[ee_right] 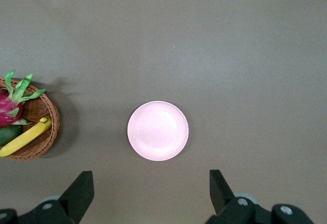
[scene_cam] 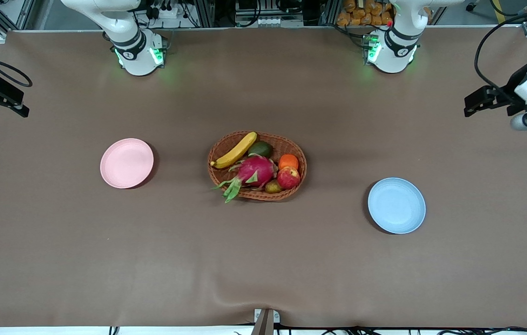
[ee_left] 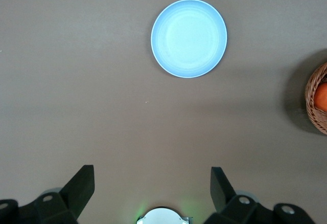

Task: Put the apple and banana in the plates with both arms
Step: 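Reach the left gripper over the basket toward the red apple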

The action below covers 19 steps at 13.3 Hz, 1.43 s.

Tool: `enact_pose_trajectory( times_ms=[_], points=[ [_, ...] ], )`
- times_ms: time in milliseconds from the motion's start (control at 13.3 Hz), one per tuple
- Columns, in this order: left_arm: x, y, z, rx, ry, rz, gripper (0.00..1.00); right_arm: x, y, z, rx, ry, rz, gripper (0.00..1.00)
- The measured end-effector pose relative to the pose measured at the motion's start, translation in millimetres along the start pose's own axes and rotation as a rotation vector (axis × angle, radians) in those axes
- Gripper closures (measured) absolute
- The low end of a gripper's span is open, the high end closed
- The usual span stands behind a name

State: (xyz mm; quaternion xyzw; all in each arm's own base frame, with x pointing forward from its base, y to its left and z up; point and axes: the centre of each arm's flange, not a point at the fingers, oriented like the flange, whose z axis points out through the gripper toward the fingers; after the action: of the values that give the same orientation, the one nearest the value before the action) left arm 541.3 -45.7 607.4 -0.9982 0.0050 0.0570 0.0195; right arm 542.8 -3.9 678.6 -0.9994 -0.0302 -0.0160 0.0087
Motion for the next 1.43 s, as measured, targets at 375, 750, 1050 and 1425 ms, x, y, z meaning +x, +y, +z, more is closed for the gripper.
enact_pose_trajectory(
  times_ms=[375, 750, 1050, 1425],
  points=[
    [28.4, 40.9, 36.5, -0.039, -0.006, 0.008, 0.0, -0.1, 0.0, 0.5, 0.0, -0.003, 0.0, 0.0],
    [47.9, 140.5, 77.4, -0.071, 0.018, -0.087, 0.0, -0.5, 0.3, 1.0, 0.0, -0.007, 0.001, 0.0],
    [51.6, 234.1, 122.9, -0.109, 0.031, -0.211, 0.0, -0.7, 1.0, 1.1, 0.001, -0.008, 0.002, 0.0],
    [57.4, 277.2, 160.7, -0.138, 0.032, -0.267, 0.0, -0.1, 0.2, 2.8, 0.001, -0.014, 0.0, 0.0]
  ],
)
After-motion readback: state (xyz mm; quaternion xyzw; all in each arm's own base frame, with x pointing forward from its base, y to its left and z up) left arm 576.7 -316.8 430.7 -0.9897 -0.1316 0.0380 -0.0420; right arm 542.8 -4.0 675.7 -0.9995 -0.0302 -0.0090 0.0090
